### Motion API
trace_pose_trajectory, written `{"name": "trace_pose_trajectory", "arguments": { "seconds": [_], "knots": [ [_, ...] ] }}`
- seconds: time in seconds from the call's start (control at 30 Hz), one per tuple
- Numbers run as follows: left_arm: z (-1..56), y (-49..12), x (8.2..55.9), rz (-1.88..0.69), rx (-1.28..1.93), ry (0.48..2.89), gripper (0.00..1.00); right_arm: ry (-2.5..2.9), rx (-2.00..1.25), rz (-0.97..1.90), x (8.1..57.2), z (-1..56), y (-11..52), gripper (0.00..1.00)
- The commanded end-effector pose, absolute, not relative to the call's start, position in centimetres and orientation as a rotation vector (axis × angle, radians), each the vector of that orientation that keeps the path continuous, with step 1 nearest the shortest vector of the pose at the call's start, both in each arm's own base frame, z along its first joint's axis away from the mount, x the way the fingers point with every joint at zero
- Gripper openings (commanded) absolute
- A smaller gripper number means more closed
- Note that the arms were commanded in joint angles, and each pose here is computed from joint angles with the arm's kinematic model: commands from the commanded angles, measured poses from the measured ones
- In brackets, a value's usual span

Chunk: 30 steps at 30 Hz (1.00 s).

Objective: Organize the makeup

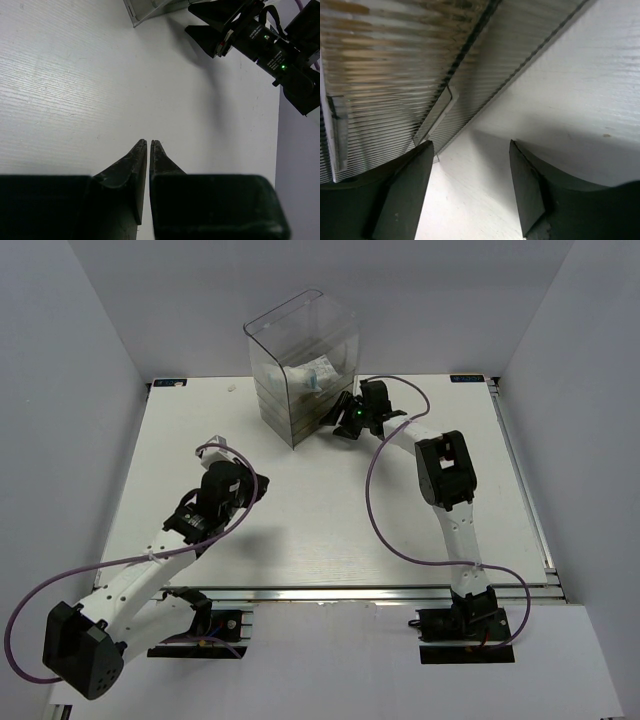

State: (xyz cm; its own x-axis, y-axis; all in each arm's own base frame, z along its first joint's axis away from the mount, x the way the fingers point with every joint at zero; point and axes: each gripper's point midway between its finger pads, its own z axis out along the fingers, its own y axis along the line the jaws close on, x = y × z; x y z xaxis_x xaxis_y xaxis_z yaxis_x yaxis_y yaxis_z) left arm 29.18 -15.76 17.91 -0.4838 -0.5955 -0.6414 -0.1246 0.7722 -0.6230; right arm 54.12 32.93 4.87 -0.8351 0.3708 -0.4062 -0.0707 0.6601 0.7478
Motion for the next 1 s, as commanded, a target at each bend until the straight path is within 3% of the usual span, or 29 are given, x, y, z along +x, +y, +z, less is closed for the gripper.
{"name": "trace_pose_trajectory", "arguments": {
  "seconds": [0.0, 0.13, 0.3, 0.43, 0.53, 0.57, 0.6, 0.67, 0.7, 0.77, 0.83, 0.97],
  "knots": [
    [19.5, -15.9, 29.7, -0.650, -0.541, 2.002, 0.19, 2.306, 0.243, 1.084, 55.2, 4.7, 33.4, 0.70],
    [19.7, -16.0, 29.7, -0.648, -0.536, 2.004, 0.18, 2.293, 0.229, 1.096, 55.3, 4.9, 33.6, 0.71],
    [19.9, -15.8, 29.8, -0.648, -0.542, 1.992, 0.14, 2.318, 0.194, 1.064, 53.9, 5.4, 32.2, 0.57],
    [19.8, -15.8, 29.7, -0.666, -0.548, 1.975, 0.07, 2.333, 0.114, 1.019, 52.1, 6.3, 30.0, 0.52],
    [19.9, -15.9, 29.8, -0.681, -0.545, 1.948, 0.06, 2.317, -0.027, 1.001, 49.9, 7.7, 28.7, 0.62],
    [19.9, -15.9, 29.9, -0.683, -0.541, 1.943, 0.06, 2.302, -0.077, 0.997, 49.1, 8.3, 28.5, 0.77],
    [20.3, -16.1, 30.1, -0.695, -0.535, 1.925, 0.09, 2.280, -0.137, 1.001, 47.6, 9.5, 28.1, 0.89],
    [20.2, -16.3, 30.4, -0.694, -0.511, 1.922, 0.23, 2.213, -0.305, 0.945, 46.4, 10.9, 27.6, 0.89],
    [20.6, -16.5, 30.7, -0.707, -0.500, 1.906, 0.47, 2.151, -0.363, 0.914, 45.8, 13.4, 27.2, 0.89],
    [20.9, -16.6, 31.0, -0.702, -0.480, 1.897, 0.70, 2.137, -0.481, 0.814, 44.5, 13.5, 25.8, 0.89],
    [21.3, -16.9, 31.5, -0.701, -0.445, 1.884, 0.84, 2.147, -0.522, 0.693, 43.6, 15.2, 23.9, 0.89],
    [22.6, -17.4, 32.3, -0.713, -0.398, 1.830, 0.95, 2.154, -0.536, 0.509, 42.9, 18.7, 20.9, 0.90]
  ]
}}
